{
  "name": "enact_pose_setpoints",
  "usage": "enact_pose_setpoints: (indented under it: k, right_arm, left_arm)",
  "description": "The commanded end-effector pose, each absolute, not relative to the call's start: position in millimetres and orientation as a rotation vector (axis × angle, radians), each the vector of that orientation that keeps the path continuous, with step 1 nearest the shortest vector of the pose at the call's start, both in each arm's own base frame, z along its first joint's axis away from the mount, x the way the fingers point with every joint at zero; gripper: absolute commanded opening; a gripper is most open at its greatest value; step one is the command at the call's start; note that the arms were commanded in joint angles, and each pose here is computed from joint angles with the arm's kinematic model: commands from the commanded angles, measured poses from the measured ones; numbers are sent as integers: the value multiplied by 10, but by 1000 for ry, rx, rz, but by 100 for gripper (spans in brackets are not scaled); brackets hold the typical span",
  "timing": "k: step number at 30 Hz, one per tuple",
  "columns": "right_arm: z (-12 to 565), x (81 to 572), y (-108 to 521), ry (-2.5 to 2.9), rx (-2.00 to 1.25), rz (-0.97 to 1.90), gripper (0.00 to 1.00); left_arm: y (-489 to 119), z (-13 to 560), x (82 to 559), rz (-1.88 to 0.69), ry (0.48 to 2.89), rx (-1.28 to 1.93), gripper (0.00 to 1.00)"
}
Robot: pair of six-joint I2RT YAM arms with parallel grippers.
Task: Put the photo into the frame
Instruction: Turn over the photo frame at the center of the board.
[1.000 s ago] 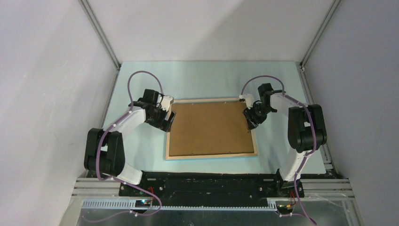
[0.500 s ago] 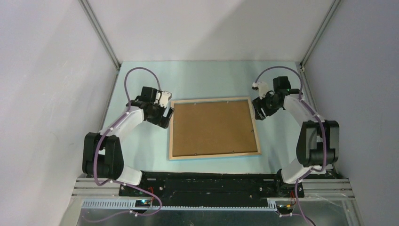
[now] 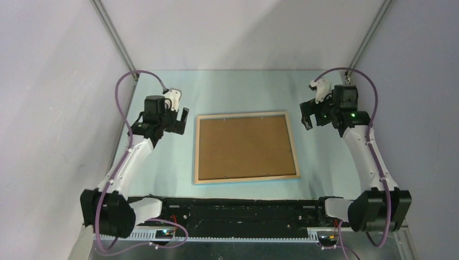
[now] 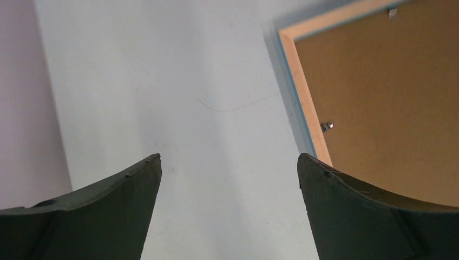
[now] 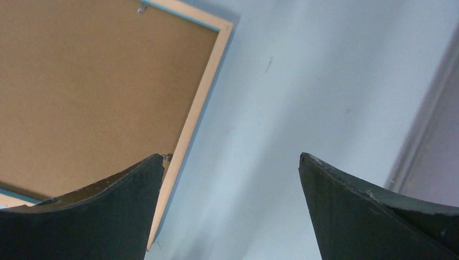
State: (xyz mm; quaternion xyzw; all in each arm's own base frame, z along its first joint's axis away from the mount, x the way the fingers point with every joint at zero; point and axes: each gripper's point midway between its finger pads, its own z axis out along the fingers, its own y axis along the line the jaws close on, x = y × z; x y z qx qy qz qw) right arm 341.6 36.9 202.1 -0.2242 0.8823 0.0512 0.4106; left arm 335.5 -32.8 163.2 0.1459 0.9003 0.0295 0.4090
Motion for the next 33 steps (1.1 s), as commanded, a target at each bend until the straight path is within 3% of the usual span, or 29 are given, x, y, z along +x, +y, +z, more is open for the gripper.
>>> enact_pose_setpoints:
  k: [1,11,24,33]
  right_arm:
    - [2498,3364,246,2096,-424,42,100]
    - [2643,2904,391,2095,-403,200,100]
    - [2705,2536,965,2045,-567,590,100]
    - [2434,2503,922,2076,-569,428,100]
  left_arm:
    - [-199,2101,3419,114,2083,244,100]
    - [-122,2548,3310,101,1932,159,100]
    - [-59,2463,2868,112,1854,157,100]
    - [-36,2705,2846,126,1812,151,100]
